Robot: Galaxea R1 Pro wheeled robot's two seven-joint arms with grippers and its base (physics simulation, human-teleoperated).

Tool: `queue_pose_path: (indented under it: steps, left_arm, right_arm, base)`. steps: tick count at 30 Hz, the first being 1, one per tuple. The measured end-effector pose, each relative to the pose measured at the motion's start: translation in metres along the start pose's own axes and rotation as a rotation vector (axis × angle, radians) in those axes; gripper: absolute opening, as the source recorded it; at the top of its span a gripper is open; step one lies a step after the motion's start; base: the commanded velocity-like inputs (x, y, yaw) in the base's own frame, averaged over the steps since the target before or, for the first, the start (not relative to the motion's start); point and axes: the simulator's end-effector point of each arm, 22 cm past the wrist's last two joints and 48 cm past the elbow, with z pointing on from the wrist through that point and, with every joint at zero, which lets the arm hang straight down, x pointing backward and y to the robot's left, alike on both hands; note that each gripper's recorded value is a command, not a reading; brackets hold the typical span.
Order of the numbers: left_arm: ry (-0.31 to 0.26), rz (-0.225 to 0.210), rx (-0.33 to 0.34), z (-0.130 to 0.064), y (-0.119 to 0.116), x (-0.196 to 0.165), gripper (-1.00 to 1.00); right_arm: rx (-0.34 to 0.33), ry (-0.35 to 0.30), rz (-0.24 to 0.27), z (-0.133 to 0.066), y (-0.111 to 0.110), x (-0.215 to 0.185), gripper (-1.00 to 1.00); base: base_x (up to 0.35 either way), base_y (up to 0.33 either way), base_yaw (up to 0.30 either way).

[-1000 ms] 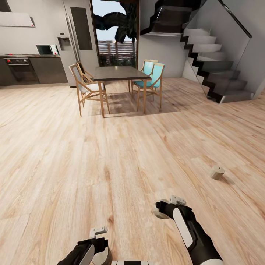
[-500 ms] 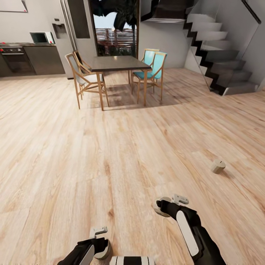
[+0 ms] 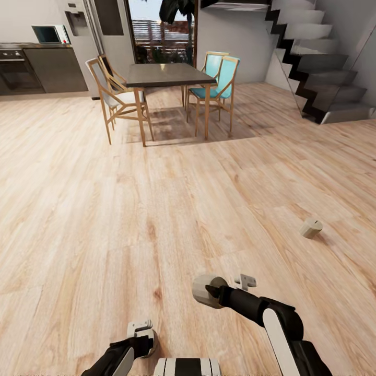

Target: Place each of the two pumpkins and all three candles from the living room inside a cabinet in the living room (use any cabinet), then make sure every cabinet is closed, and position the cauldron so it is next to a table in the living room.

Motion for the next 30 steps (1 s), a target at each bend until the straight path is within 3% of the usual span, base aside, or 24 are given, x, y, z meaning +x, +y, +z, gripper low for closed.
queue_pose_path:
  steps: [3, 15, 30]
  left_arm:
    - [0.0, 0.0, 0.0, 0.0, 0.0, 0.0, 1.0]
    - [-0.004, 0.0, 0.002, 0.0, -0.001, -0.002, 1.0]
    - [-0.071, 0.012, 0.015, 0.002, -0.011, -0.014, 1.0]
  right_arm:
    - [-0.034, 0.003, 0.001, -0.001, 0.007, 0.001, -1.0]
    - [-0.049, 0.003, 0.0, -0.002, 0.011, 0.001, -1.0]
    - [-0.042, 0.017, 0.007, 0.003, 0.005, 0.006, -1.0]
  base:
    - [0.0, 0.0, 0.0]
    - [0.0, 0.0, 0.0]
    - [0.0, 0.0, 0.0]
